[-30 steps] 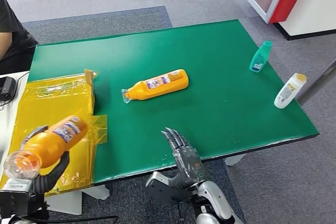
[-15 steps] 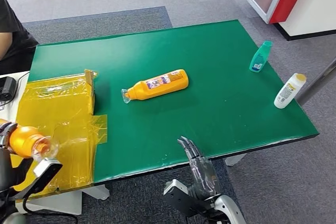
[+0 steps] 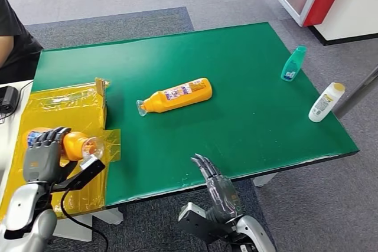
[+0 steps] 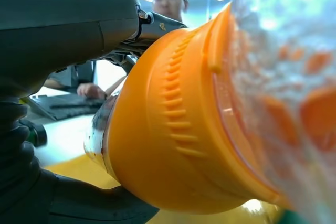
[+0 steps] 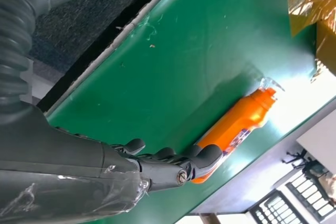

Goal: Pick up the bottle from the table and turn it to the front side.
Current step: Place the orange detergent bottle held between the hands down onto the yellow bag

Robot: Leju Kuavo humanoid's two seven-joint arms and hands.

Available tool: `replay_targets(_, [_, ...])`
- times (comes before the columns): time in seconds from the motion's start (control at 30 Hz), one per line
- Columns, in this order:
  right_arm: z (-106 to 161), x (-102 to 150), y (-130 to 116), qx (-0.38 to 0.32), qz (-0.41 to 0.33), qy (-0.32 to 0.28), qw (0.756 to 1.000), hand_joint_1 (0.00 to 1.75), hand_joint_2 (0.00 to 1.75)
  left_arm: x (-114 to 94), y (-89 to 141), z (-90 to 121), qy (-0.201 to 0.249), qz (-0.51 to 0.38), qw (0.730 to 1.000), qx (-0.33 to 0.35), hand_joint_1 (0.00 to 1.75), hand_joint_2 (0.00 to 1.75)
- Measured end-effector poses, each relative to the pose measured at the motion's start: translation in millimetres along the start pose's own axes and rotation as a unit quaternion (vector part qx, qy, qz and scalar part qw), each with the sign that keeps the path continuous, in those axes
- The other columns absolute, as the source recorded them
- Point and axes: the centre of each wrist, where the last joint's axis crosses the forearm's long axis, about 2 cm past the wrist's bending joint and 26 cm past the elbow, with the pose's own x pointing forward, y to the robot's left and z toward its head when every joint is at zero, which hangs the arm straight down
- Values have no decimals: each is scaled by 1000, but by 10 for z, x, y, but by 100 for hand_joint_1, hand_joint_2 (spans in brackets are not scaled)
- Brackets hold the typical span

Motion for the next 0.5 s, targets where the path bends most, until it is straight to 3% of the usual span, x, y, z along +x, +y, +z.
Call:
replay_targets(0.2, [-62,-20,51,15,3,-4,1000,0,175,329,-145,-186,0,-18,997,-80,175,175])
replay_targets(0.4, [-82,-27,78,20,3,1,1000,0,175,474,-140,-291,5,-26,994,-107,160,175])
replay_targets(0.43, [-81,-31,84,22,3,2,1000,0,175,484,-137,-301,6,-27,994,-109,151,175])
replay_targets(0.5, [-78,-41,97,24,4,5,1000,0,175,503,-132,-314,7,-27,993,-112,110,175])
